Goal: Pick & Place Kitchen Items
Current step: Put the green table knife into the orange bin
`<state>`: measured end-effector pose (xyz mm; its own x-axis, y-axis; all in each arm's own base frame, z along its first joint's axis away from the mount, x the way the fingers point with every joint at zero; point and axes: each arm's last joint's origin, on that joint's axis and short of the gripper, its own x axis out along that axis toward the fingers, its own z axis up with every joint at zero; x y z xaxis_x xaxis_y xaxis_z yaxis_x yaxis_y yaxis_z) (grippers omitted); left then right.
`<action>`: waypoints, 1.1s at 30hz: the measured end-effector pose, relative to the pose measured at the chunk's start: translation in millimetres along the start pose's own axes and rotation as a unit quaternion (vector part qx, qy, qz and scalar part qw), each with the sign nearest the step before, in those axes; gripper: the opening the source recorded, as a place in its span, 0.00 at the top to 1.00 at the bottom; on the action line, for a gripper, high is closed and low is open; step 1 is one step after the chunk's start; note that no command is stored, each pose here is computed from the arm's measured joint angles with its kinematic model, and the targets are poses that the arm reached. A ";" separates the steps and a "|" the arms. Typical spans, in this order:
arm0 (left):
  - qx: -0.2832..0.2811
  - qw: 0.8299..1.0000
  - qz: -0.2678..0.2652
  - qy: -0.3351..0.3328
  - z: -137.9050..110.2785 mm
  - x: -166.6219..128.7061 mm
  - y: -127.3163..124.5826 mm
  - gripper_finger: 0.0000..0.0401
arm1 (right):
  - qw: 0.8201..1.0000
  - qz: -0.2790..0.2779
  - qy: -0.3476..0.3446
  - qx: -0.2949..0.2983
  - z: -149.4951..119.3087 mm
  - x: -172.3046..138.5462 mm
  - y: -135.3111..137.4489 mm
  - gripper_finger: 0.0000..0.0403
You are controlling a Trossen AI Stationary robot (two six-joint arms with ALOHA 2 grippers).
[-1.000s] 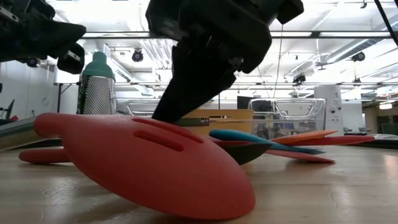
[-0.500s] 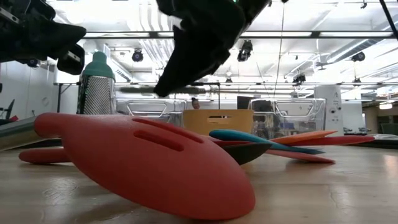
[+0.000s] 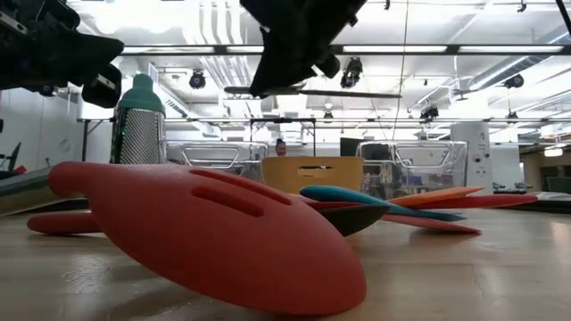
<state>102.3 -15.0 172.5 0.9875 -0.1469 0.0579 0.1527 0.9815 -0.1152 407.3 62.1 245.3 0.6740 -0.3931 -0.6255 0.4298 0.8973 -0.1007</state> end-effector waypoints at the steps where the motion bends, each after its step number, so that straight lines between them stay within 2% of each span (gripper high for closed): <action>1: 0.000 1.000 0.000 0.001 -0.1 0.0 0.0 0.97 | 1.000 -0.013 -0.003 0.011 2.7 1.7 -6.2 0.82; 5: 0.000 1.000 0.000 0.003 -0.6 0.0 0.1 0.97 | 0.997 -0.064 -0.003 0.049 8.7 13.2 -30.7 0.83; 11: 0.000 1.000 0.000 0.003 -0.5 0.0 0.1 0.97 | 0.987 -0.110 0.016 0.115 12.6 29.0 -66.9 0.82; 14: 0.000 1.000 0.000 0.003 -0.6 0.0 0.1 0.97 | 0.977 -0.122 0.024 0.171 13.8 35.5 -83.8 0.82; 18: 0.000 1.000 0.000 0.002 -0.4 0.0 0.1 0.97 | 0.970 -0.126 0.029 0.205 16.2 43.8 -104.0 0.83; 25: 0.000 1.000 0.000 0.003 -0.6 0.0 0.1 0.97 | 0.961 -0.132 0.011 0.241 15.3 63.9 -114.9 0.81; 33: 0.000 1.000 0.001 0.007 -1.3 0.0 0.2 0.97 | 0.960 -0.152 0.039 0.231 -1.6 88.1 -113.9 0.83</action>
<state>102.4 -15.0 171.2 0.9882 -0.1467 0.0443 0.1509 0.9818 -0.1157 416.8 -74.4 200.4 0.4360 -0.5894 -0.6801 0.8319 0.5522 0.0548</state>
